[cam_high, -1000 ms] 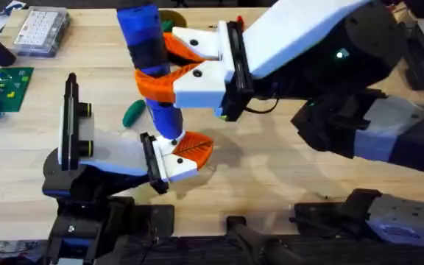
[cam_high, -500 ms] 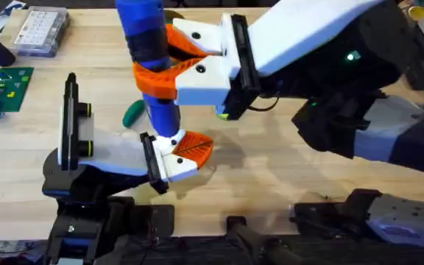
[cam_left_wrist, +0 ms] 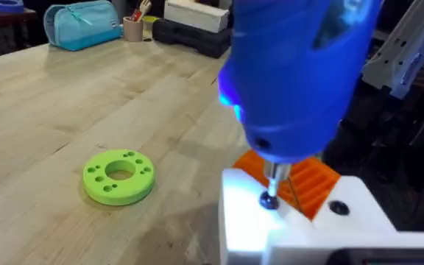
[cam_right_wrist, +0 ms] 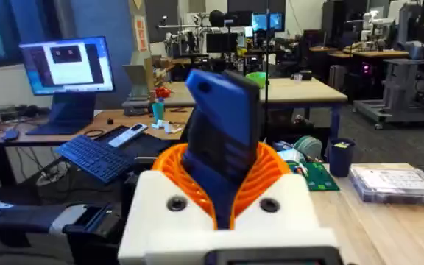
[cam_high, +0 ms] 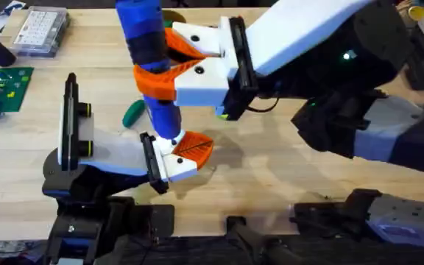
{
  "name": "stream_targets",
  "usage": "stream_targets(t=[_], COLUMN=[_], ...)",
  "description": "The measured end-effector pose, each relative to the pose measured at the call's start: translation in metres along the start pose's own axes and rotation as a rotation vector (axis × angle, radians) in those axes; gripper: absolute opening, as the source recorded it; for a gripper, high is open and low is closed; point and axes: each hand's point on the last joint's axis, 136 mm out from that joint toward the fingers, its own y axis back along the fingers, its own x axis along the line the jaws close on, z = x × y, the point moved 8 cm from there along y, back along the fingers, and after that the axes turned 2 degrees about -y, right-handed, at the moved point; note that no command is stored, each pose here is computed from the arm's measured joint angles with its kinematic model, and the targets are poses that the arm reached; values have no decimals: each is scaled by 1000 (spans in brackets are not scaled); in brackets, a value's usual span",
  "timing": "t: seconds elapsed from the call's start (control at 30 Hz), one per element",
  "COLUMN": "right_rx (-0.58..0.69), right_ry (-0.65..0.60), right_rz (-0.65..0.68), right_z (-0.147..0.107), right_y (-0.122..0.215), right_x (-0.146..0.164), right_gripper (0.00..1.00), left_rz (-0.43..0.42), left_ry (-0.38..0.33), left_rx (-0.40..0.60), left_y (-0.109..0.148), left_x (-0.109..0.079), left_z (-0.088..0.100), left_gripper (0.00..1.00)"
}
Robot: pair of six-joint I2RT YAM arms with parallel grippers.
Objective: Pick up the gripper from the table and insert it into the empty holder that is missing its gripper. Then pick up a screw, insert it into the mounting hole, and use the screwdriver to tighten it. Finally, clean up the table by picking up the vegetable and placing it into the bucket.
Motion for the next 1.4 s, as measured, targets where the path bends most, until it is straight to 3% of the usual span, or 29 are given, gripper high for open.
stream_targets(t=[1.4], right_rx=[56], right_ry=[-55], right_rz=[-30], right_z=[-11], right_y=[1], right_x=[-5], right_gripper=[69], left_rz=[-1], left_ry=[36], left_rx=[6], left_y=[0], left_x=[0], left_z=[-2], left_gripper=[16])
